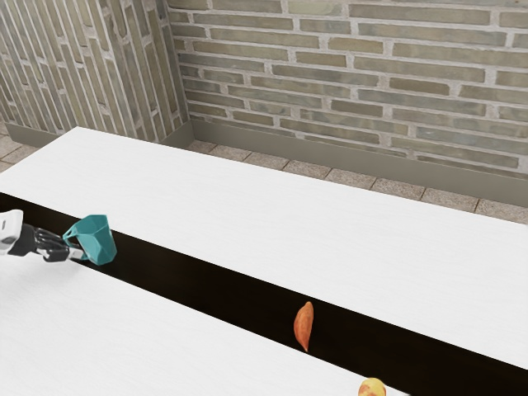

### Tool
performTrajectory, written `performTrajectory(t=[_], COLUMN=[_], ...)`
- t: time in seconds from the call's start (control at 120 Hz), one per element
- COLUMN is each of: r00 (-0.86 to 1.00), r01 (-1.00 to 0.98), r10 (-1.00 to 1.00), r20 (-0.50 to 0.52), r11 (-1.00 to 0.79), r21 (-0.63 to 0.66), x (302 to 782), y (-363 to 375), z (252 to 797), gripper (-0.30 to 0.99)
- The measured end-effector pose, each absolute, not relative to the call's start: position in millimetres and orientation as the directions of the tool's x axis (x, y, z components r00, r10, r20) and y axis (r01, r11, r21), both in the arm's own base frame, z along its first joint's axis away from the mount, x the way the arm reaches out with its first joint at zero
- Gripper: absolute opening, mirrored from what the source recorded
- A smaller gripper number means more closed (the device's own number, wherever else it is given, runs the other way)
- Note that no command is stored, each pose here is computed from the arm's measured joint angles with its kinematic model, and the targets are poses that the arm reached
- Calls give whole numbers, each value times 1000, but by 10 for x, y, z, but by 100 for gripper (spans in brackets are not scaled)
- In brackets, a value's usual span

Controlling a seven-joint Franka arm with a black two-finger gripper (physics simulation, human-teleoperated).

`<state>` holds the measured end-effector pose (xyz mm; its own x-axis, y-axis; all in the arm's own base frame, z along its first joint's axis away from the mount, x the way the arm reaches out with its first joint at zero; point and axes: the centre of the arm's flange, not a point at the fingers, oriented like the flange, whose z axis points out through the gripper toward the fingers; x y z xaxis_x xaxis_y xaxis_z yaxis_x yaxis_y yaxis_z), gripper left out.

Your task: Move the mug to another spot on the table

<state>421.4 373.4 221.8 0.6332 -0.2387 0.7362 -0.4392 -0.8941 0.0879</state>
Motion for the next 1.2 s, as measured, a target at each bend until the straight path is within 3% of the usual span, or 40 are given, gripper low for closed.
performTrajectory(t=[0.492,1.2], r00=[604,466], r01=[-459,-646], r10=[-260,-230], r20=[754,854], r11=[-886,-748], r21=[63,152], x=[4326,5051], y=[3671,2592], z=[2388,2562], gripper=[-7,-9])
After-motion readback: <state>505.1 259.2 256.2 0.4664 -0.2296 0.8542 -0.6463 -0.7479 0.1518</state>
